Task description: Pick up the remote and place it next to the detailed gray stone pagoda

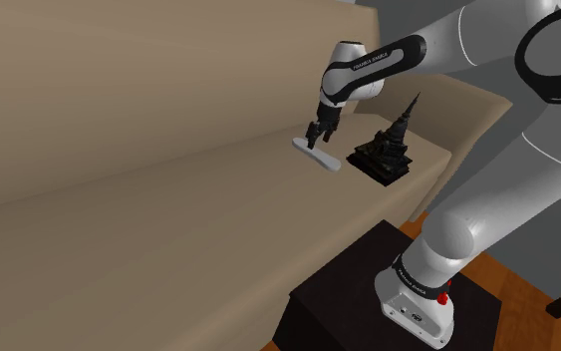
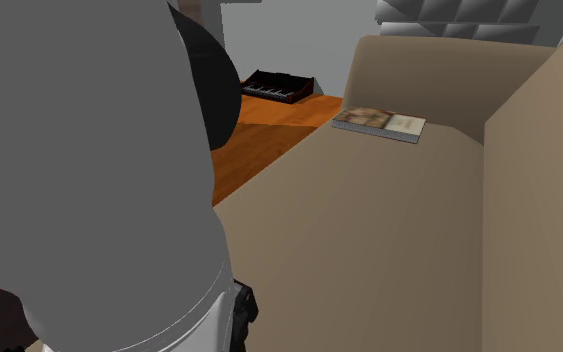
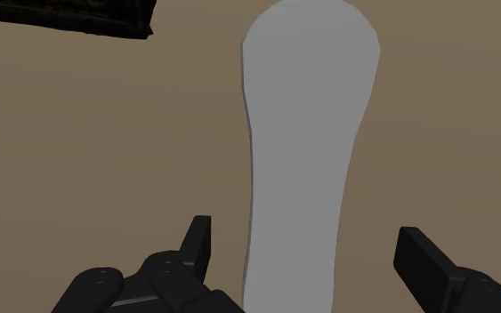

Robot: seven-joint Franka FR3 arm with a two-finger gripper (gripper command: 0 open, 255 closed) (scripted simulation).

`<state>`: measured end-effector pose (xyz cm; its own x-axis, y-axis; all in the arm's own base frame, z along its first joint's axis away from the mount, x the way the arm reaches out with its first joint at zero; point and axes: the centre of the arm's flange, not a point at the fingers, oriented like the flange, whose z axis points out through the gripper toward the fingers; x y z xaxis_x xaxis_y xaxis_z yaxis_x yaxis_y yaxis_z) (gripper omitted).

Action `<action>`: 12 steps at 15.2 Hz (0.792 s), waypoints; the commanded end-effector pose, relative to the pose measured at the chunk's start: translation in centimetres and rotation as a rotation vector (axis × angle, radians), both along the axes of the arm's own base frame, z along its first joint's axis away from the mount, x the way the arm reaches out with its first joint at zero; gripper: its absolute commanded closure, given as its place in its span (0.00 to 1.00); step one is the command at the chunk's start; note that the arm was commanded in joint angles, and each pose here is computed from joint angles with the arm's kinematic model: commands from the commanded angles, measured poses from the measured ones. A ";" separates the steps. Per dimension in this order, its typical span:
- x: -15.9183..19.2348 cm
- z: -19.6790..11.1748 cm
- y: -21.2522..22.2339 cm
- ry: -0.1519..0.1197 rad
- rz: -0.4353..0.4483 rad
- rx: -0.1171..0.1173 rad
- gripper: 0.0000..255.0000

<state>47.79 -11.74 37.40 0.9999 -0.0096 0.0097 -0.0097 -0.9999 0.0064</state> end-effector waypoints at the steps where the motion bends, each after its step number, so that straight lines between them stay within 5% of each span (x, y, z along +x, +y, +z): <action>1: 0.0 1.3 0.0 0.000 0.000 0.000 0.00; 4: 0.0 5.0 0.0 0.000 0.000 0.000 0.00; 12: 0.0 5.0 0.0 0.000 0.000 0.000 0.00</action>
<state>47.75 -11.70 42.39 0.9999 -0.0096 0.0097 -0.0097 -0.9999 0.0064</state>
